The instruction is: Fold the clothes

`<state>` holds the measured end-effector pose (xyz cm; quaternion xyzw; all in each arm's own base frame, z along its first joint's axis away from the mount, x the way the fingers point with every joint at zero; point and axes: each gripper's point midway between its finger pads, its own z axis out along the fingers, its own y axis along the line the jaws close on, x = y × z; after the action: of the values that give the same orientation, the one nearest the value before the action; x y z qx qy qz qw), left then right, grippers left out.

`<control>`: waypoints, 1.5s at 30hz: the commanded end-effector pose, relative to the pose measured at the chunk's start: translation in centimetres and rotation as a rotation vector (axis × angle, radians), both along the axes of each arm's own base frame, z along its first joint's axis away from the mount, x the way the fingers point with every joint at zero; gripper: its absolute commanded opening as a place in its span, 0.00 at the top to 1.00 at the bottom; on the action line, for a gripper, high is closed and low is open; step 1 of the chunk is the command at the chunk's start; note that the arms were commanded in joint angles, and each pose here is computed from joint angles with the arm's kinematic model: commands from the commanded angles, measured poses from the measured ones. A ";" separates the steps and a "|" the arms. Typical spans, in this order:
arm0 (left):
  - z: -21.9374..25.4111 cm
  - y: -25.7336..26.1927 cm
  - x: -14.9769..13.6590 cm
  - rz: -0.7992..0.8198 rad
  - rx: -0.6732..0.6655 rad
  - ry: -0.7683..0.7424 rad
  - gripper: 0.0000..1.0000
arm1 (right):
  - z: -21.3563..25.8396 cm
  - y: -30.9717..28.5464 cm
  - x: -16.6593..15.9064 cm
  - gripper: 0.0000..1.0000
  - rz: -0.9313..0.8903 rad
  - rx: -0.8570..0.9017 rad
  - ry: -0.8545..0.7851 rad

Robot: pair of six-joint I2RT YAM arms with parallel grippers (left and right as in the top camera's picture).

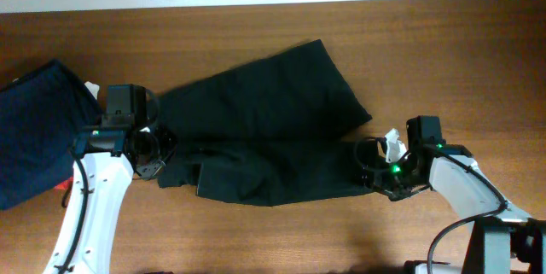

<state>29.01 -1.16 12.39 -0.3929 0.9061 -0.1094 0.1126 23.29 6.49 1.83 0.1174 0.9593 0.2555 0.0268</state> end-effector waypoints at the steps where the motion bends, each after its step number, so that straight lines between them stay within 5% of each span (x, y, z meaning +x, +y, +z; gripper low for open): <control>1: 0.4 0.2 0.3 -0.009 0.005 -0.012 0.99 | -0.6 0.4 -0.7 0.46 0.010 0.014 -0.001; 10: 0.4 0.2 0.3 -0.008 0.008 -0.012 0.99 | -0.7 1.3 -1.2 0.60 -0.003 0.072 0.011; 17: 0.4 0.2 0.3 -0.008 0.008 -0.012 0.99 | -1.0 2.2 -1.4 0.63 0.063 0.037 -0.006; 20: 0.4 0.2 0.2 -0.008 0.009 -0.012 0.99 | -1.1 2.5 -1.2 0.96 0.083 0.021 -0.019; 29: 0.7 0.6 -0.4 -0.090 0.043 -0.013 0.99 | 5.5 0.2 2.9 0.96 0.005 -0.078 -0.074; 38: 3.9 5.2 -0.9 0.069 0.069 -0.137 0.99 | 26.1 -1.9 13.9 0.96 -0.048 -0.198 -0.636; 45: 4.8 6.3 2.4 0.093 0.101 -0.253 0.99 | 23.6 0.6 18.3 0.96 0.009 -0.194 -0.668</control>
<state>30.65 2.82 17.20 -0.3955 0.8772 -0.1496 0.2273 39.17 7.92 27.61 0.0090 0.9074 0.2267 0.3538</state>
